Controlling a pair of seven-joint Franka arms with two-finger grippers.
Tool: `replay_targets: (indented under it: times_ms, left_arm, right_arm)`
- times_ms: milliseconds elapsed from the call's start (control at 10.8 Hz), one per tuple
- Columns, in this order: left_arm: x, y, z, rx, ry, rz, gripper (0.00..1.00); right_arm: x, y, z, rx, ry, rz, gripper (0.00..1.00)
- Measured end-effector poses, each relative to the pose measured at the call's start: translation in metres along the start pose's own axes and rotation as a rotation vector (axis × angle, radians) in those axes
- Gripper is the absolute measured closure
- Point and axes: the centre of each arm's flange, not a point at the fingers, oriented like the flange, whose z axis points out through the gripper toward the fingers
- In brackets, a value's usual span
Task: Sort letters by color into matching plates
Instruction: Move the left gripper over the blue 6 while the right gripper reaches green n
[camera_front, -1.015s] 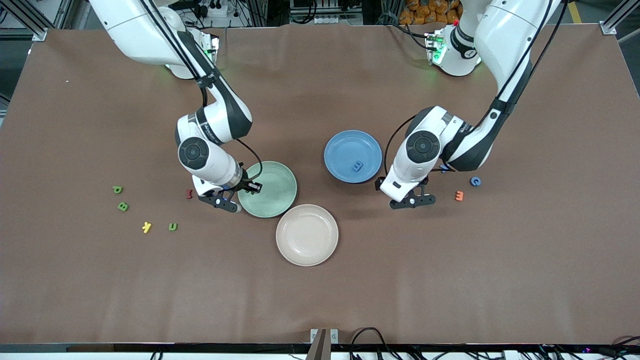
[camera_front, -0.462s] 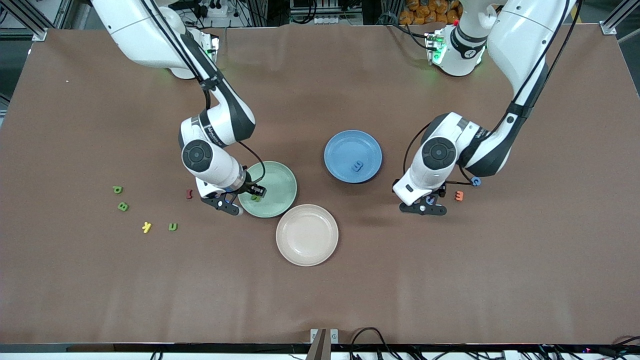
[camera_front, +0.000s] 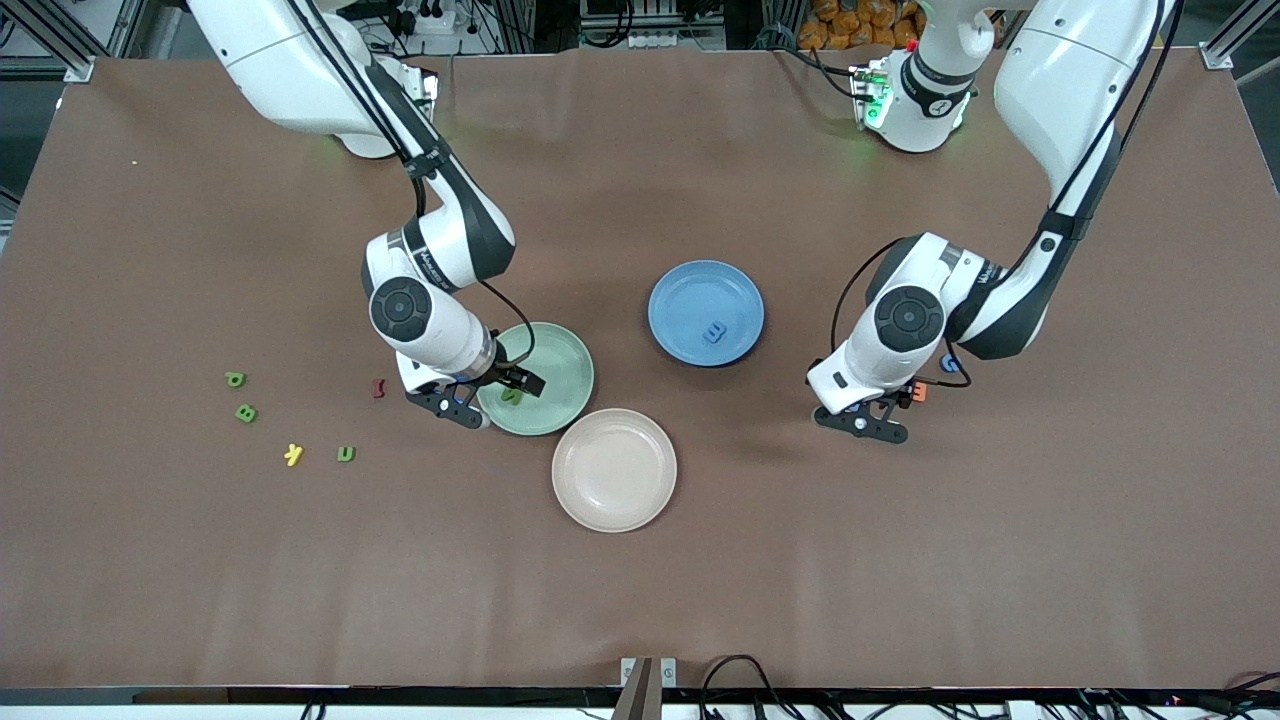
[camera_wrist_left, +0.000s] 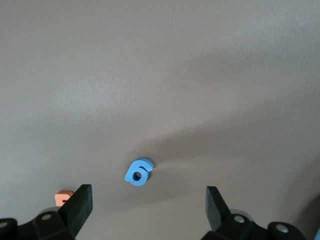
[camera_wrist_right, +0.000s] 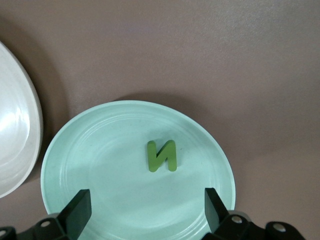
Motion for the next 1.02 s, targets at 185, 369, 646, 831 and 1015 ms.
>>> replay_targets:
  times_ms: [185, 369, 646, 831, 1015]
  left_arm:
    - [-0.002, -0.007, 0.006, -0.011, 0.017, 0.053, 0.0]
    - [-0.01, -0.017, 0.021, -0.028, 0.031, 0.084, 0.0]
    - [-0.015, -0.017, 0.028, -0.022, 0.035, 0.123, 0.0]
    - [-0.015, -0.016, 0.028, -0.021, 0.038, 0.158, 0.0]
    - [-0.014, -0.017, 0.027, -0.022, 0.049, 0.181, 0.0]
  right_arm:
    - [0.004, 0.003, -0.001, -0.001, 0.006, 0.005, 0.0]
    - [0.017, 0.012, -0.004, -0.002, 0.011, -0.001, 0.0]
    - [0.043, 0.037, -0.009, 0.001, 0.016, -0.059, 0.0]
    - [0.061, 0.054, -0.012, 0.001, 0.017, -0.112, 0.0]
    - [0.075, 0.071, -0.014, -0.001, 0.016, -0.156, 0.0]
